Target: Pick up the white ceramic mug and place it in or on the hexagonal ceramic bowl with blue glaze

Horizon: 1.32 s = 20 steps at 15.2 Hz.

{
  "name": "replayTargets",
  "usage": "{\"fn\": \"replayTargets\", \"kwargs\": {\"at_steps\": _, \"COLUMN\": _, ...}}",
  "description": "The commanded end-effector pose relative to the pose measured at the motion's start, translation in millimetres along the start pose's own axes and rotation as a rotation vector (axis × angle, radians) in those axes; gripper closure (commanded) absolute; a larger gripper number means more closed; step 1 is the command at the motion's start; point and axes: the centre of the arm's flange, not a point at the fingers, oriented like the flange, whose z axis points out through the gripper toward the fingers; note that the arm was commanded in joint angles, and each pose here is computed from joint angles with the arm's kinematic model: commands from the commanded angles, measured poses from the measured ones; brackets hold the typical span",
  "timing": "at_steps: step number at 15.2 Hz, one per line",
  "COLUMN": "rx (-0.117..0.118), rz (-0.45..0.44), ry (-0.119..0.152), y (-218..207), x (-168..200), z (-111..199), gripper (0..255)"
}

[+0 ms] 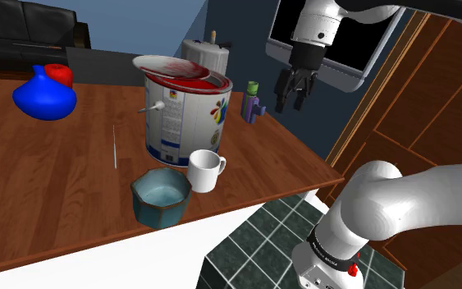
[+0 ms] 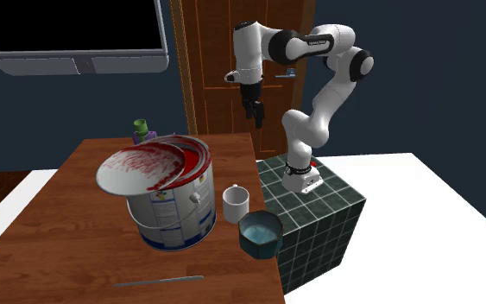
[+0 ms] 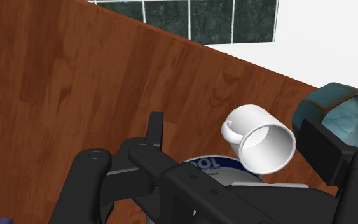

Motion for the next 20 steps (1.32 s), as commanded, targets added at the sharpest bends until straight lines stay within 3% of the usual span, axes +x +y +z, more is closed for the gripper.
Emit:
{"fn": "replayTargets", "kwargs": {"at_steps": 1, "rx": 0.000, "rz": 0.000, "ry": 0.000, "y": 0.0, "x": 0.0, "z": 0.0, "gripper": 0}}
{"fn": "replayTargets", "kwargs": {"at_steps": 20, "rx": -0.032, "rz": -0.085, "ry": 0.092, "y": -160.7, "x": 109.6, "z": 152.6, "gripper": 0}}
